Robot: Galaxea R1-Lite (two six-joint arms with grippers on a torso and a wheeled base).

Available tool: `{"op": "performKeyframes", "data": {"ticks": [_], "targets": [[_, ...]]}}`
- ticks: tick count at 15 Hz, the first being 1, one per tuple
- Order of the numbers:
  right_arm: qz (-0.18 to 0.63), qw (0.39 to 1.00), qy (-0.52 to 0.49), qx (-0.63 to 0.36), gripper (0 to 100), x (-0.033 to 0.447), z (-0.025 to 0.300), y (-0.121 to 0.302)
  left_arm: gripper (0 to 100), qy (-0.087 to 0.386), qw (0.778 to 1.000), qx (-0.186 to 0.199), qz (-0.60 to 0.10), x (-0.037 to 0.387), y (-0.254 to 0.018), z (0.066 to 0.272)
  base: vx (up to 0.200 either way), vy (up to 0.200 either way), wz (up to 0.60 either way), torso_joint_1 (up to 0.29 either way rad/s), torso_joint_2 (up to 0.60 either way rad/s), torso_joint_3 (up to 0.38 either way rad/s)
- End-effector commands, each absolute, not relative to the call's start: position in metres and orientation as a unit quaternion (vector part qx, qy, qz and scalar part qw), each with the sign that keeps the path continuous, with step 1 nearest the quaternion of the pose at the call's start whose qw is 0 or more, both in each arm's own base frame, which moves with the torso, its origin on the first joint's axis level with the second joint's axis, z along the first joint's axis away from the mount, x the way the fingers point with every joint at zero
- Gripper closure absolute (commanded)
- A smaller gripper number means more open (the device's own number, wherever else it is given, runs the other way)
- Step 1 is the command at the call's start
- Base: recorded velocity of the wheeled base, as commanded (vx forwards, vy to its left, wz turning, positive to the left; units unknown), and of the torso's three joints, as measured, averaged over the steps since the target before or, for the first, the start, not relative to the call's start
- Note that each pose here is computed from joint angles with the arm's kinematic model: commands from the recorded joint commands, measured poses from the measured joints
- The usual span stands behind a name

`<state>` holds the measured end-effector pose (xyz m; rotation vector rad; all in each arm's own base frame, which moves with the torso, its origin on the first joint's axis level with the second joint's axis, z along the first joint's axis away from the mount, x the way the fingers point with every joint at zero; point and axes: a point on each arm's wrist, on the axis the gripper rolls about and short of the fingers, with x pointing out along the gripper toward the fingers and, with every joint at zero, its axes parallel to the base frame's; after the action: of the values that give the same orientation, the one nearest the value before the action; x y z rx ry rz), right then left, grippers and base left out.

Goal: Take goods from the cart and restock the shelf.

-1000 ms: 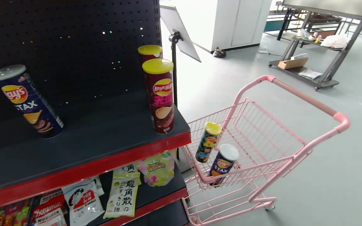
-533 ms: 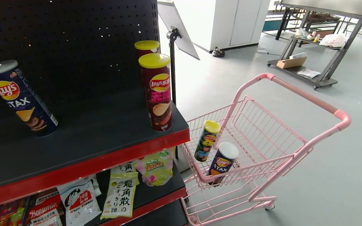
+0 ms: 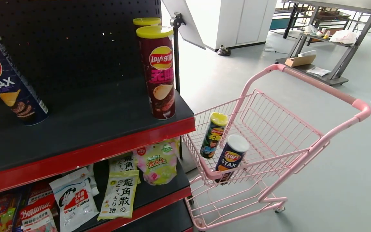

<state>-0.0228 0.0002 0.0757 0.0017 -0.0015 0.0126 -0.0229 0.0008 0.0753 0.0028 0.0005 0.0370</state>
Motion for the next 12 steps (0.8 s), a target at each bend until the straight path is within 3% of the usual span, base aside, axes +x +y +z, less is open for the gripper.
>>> {"op": "performKeyframes", "data": {"ticks": [1,7,12], "targets": [[0.006,1.000,0.000,0.000,0,-0.0227,0.0757,0.0002,0,0.001,1.000,0.002,0.019,-0.0228,0.0008,0.0753,0.000,0.000,0.00,-0.168,0.54,0.373],[0.006,1.000,0.000,-0.001,0,-0.0227,0.0757,0.0002,0,0.001,1.000,0.002,0.019,-0.0228,0.0008,0.0753,0.000,0.000,0.00,-0.149,0.52,0.373],[0.014,1.000,-0.010,-0.023,0,-0.0234,0.0798,0.0005,0,0.001,1.000,0.002,0.019,-0.0228,0.0008,0.0753,0.000,0.000,0.00,-0.025,0.12,0.085]]}}
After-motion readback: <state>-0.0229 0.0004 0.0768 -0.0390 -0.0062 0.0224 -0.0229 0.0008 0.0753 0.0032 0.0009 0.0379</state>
